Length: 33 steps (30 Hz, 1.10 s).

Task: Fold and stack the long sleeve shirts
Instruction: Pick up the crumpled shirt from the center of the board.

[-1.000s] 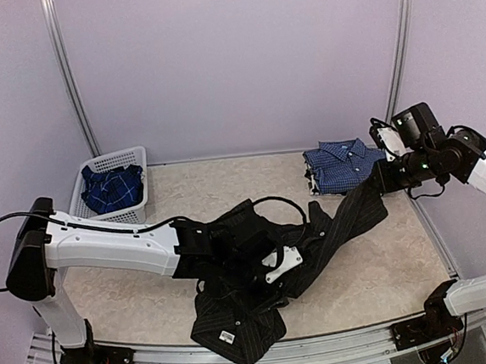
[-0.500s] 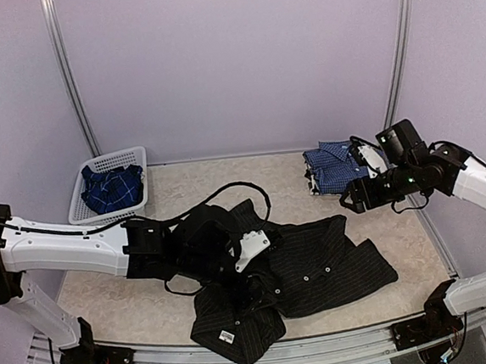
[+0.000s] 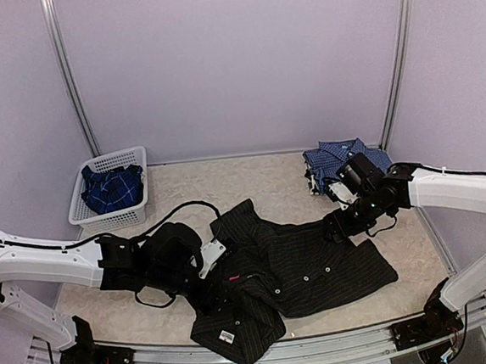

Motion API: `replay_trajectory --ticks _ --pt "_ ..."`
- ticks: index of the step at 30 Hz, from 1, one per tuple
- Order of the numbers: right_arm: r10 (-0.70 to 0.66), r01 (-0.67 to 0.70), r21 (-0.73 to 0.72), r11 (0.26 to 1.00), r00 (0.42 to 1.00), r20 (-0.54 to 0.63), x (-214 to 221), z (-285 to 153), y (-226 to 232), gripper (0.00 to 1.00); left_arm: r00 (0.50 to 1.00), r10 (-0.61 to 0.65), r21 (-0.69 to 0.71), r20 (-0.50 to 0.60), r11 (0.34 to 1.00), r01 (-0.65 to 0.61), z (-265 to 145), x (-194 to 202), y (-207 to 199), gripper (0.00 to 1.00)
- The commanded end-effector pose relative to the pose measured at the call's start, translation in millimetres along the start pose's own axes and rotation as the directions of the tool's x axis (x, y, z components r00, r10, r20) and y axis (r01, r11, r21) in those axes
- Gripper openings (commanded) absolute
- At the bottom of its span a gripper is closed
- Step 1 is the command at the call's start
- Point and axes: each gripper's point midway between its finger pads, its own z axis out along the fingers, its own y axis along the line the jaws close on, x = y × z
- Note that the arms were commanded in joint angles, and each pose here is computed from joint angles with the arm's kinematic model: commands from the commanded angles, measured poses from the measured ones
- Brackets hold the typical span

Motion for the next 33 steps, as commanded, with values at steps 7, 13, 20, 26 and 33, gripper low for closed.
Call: replay_trajectory --ticks 7,13,20,26,33 --pt "-0.066 0.069 0.152 0.986 0.997 -0.028 -38 54 -29 0.61 0.994 -0.104 0.033 -0.013 0.994 0.104 23 16 8 0.79" --pt "-0.054 0.066 0.231 0.971 0.997 -0.061 -30 47 -52 0.12 0.996 -0.071 0.088 -0.06 0.993 0.076 34 30 -7 0.78" --pt "0.038 -0.041 0.29 0.956 0.999 0.015 -37 6 -93 0.0 0.995 0.015 0.156 -0.094 0.988 0.0 35 37 -33 0.75" --pt "0.097 -0.118 0.284 0.952 0.992 0.084 -68 -1 -126 0.0 0.993 0.111 0.228 -0.044 0.969 -0.099 27 20 -67 0.73" --pt "0.119 -0.143 0.3 0.943 0.988 0.099 -117 27 -160 0.05 0.948 0.318 0.262 -0.01 0.916 -0.305 38 -7 -103 0.73"
